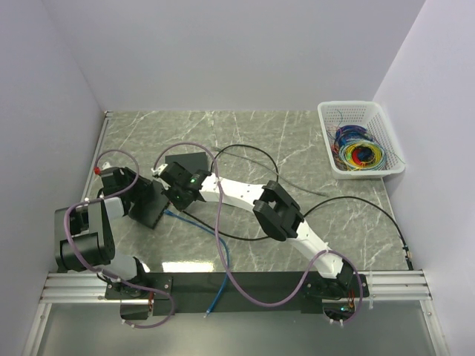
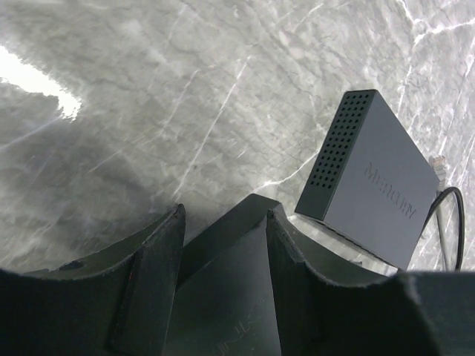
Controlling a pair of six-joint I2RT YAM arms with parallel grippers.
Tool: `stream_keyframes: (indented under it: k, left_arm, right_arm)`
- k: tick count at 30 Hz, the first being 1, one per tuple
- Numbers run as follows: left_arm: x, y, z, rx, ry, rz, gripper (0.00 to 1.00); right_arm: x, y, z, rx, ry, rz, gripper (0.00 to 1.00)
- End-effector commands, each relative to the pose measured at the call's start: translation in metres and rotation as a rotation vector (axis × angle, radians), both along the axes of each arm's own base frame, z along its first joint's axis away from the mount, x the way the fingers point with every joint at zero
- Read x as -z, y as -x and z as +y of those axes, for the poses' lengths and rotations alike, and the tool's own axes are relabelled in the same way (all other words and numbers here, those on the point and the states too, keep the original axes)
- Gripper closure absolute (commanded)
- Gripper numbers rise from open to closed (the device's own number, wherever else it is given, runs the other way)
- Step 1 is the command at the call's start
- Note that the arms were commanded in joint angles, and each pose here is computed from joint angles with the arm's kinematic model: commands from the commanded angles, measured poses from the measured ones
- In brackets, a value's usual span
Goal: Insert the plug into the switch port
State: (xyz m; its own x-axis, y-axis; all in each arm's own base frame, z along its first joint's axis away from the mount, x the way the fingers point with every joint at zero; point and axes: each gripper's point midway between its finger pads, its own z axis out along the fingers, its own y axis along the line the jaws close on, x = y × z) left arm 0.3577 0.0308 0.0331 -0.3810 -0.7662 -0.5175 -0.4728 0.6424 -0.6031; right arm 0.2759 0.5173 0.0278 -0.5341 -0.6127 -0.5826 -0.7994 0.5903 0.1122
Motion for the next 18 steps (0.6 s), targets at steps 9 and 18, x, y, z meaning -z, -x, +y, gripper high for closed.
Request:
stream_keyframes:
  k: [9, 18]
  left_arm:
    - [0.004, -0.002, -0.038, 0.186, 0.001, 0.023, 0.47]
    - [0.003, -0.003, -0.051, 0.239, -0.018, 0.028, 0.49]
  right_arm:
    - [-0.034, -0.011, 0.017, -0.061, -0.072, -0.116, 1.00]
    - [-0.066, -0.006, 0.016, -0.111, -0.146, -0.156, 1.00]
